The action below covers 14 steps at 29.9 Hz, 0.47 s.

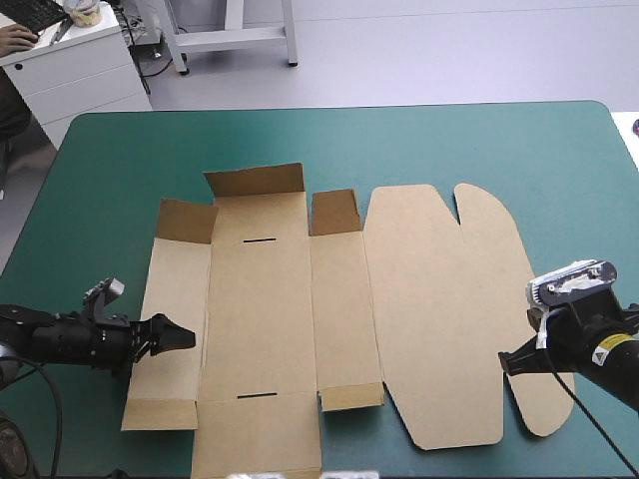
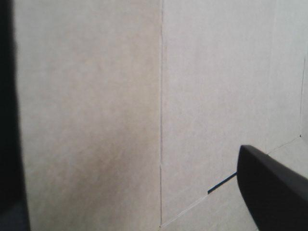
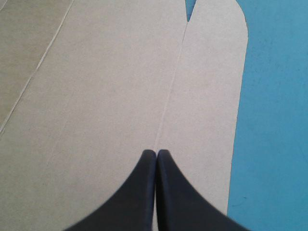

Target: Fold the box

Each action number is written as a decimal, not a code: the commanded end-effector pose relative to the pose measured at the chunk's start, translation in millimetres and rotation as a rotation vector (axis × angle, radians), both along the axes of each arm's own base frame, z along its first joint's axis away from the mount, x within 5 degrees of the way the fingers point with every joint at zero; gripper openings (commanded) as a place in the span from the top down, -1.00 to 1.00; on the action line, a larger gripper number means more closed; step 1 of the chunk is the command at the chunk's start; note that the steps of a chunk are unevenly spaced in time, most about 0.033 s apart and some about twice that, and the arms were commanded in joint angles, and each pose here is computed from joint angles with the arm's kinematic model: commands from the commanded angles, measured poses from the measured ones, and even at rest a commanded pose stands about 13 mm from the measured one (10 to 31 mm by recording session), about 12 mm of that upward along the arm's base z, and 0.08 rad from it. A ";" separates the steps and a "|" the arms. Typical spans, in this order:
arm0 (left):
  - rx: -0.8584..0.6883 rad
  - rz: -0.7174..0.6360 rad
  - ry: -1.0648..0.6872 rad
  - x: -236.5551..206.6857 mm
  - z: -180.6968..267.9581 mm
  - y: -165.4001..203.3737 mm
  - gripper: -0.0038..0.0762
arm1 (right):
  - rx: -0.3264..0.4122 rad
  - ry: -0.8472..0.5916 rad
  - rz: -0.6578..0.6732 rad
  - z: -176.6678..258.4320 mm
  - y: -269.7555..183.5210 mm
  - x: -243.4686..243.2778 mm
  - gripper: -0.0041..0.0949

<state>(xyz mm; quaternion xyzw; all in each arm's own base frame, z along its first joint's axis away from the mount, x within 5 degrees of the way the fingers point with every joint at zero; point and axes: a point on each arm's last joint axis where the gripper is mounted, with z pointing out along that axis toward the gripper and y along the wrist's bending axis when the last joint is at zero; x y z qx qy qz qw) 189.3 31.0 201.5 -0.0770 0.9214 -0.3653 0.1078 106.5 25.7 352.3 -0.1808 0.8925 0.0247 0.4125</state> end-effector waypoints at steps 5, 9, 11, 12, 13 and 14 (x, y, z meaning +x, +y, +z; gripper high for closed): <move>0.029 -0.004 -0.042 9.4 5.4 -16.3 -0.47 | 0.015 -0.083 -0.002 12.1 0.1 2.4 0.96; 0.040 0.032 -0.044 11.9 5.4 -14.6 -0.12 | 0.015 -0.081 -0.002 11.9 0.1 2.3 0.96; 0.043 0.036 -0.046 12.2 5.3 -14.3 0.12 | 0.015 -0.081 -0.002 11.9 0.1 2.3 0.96; 0.046 0.038 -0.048 12.5 5.1 -14.0 0.21 | 0.015 -0.081 -0.002 11.9 0.1 2.3 0.96; 0.054 0.044 -0.053 13.4 5.3 -13.3 0.33 | 0.015 -0.081 -0.002 11.9 0.1 2.3 0.96; 0.055 0.057 -0.049 13.9 5.1 -12.8 0.45 | 0.015 -0.081 -0.002 11.9 0.1 2.3 0.96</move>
